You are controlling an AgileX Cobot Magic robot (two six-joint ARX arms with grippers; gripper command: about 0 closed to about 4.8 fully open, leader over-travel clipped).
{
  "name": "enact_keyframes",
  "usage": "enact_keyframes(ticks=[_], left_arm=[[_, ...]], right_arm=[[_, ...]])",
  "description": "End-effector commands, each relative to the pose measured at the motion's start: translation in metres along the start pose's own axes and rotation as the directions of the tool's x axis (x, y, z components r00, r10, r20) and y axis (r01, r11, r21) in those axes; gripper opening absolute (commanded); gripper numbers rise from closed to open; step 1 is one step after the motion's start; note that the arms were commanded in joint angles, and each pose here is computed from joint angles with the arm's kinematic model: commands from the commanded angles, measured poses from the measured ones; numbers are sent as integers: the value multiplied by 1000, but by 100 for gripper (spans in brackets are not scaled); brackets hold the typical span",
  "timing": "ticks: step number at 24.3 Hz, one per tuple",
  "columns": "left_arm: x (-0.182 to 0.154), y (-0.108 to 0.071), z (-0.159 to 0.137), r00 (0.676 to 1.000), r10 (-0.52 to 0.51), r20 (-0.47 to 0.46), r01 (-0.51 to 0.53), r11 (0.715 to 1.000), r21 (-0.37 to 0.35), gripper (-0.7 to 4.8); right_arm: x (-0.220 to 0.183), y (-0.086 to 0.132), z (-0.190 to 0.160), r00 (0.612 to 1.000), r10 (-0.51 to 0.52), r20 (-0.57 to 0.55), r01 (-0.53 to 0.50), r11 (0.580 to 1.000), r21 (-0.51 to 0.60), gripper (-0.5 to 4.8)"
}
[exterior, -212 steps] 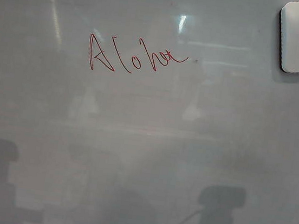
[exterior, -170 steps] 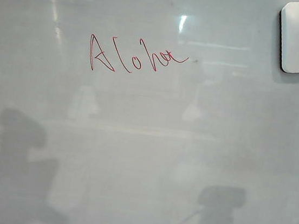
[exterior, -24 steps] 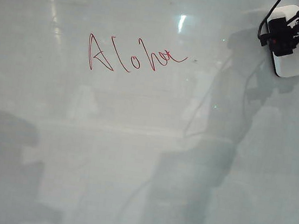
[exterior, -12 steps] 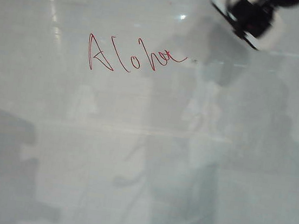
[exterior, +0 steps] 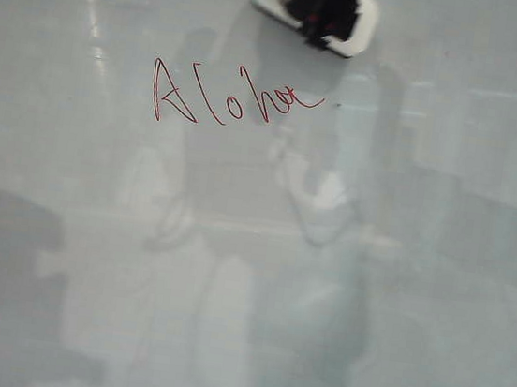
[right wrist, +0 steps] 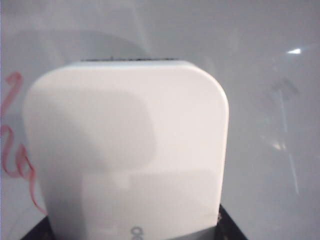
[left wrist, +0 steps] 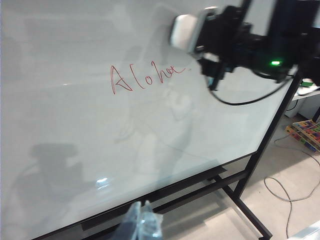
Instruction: Grab the whiteboard eraser that is attached to the surface of the whiteboard and use it to clean the writing on the whiteboard.
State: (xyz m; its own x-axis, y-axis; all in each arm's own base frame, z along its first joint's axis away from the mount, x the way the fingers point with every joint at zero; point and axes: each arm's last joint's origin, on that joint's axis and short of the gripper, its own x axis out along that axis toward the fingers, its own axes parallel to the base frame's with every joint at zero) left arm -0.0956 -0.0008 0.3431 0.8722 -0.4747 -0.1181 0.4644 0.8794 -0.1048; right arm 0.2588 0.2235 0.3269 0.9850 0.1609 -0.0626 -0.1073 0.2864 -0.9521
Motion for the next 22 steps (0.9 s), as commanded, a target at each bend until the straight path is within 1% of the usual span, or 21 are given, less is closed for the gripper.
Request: enact_keyframes(ticks=[1,3,5,7,9,14,19,22], left_arm=[[0,0,2,1000,2,13,-2,1000,9,-4],[0,0,2,1000,10,14,-10,1000,10,-4],[0,1,2,999,35,15,-36,999,9,-4],[0,1,2,999,35,14,-35,999,9,-4],[0,1,2,999,35,14,-35,999,9,-4],[0,1,2,999,35,14,-35,999,9,-4],[0,1,2,999,35,13,-35,999,9,-5],[0,1,2,999,35,12,-35,999,8,-5]], right_arm=[[4,3,25,1000,-4,-6,4,999,-32,251],[7,11,40,1000,11,20,-10,999,-46,251],[14,30,64,999,36,32,-34,997,-67,251],[25,49,77,997,76,30,-73,992,-104,251],[32,58,81,996,85,12,-83,988,-127,251],[39,67,83,995,98,-13,-98,983,-157,251],[40,73,85,993,118,12,-115,979,-171,251],[44,78,85,988,144,49,-133,975,-178,250]])
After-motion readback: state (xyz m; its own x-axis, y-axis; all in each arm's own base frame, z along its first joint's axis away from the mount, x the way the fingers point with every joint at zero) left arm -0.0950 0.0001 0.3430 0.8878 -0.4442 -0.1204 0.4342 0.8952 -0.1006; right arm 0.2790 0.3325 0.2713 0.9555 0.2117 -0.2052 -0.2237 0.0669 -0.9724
